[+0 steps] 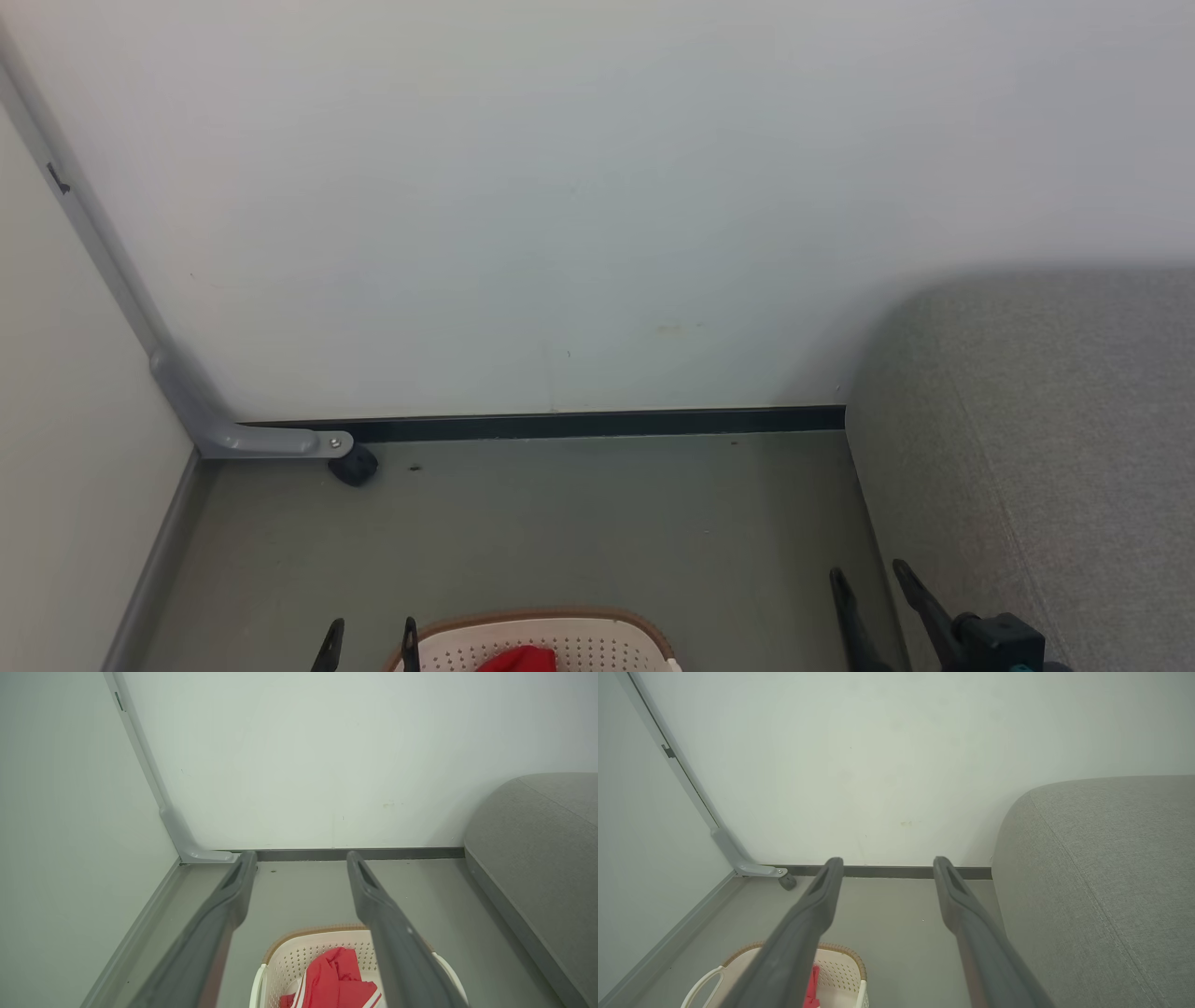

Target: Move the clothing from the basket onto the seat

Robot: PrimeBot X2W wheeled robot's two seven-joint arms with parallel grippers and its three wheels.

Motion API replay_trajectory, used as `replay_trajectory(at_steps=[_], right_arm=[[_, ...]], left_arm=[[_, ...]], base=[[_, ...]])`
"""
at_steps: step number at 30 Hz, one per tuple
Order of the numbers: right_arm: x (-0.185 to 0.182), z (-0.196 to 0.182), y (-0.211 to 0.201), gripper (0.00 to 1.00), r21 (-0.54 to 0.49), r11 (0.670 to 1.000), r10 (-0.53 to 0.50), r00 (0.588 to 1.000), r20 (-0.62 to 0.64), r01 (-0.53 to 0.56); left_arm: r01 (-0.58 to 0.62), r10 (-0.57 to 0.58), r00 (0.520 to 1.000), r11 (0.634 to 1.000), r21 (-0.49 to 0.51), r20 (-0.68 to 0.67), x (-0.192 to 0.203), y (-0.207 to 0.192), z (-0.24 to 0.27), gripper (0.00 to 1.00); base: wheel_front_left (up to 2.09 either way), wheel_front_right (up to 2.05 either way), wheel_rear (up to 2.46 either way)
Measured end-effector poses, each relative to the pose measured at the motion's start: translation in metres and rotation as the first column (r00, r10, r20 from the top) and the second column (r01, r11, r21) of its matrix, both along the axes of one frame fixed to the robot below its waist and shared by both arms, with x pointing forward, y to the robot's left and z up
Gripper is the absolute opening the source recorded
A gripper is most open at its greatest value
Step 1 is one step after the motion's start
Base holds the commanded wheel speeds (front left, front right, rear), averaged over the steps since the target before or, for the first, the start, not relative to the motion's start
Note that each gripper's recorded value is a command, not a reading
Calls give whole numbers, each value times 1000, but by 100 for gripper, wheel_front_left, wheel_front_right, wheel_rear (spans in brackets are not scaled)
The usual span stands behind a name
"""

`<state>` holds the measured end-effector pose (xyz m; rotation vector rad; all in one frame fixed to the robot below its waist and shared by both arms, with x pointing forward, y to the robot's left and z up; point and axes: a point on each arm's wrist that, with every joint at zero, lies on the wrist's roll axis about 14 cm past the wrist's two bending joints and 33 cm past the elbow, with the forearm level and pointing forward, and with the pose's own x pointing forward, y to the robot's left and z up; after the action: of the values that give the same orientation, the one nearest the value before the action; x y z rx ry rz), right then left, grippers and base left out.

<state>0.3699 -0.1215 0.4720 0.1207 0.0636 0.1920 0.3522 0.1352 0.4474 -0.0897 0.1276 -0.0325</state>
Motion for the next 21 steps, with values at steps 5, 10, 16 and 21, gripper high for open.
replay_trajectory(at_steps=[5, 10, 16, 21], right_arm=[[0, 0, 0, 100, 0, 1000, 0, 1000, -1, 0], [-1, -2, 0, 100, 1, 1000, 0, 1000, -5, 0], [-1, -4, 1, 100, 2, 1000, 2, 1000, -13, -2], [-1, -9, 0, 100, 5, 1000, -3, 1000, -29, 4]], left_arm=[[1, -1, 1000, 1000, 2, -4, -1, 0, -1, 100], [2, -2, 1000, 1000, 2, -8, -1, -1, -2, 100], [-3, 3, 1000, 1000, 3, -12, -1, 1, -4, 100], [-4, 4, 1000, 1000, -1, -23, -1, 3, -7, 100]], base=[[0, 0, 0], [0, 0, 0], [0, 0, 0], [0, 0, 0]])
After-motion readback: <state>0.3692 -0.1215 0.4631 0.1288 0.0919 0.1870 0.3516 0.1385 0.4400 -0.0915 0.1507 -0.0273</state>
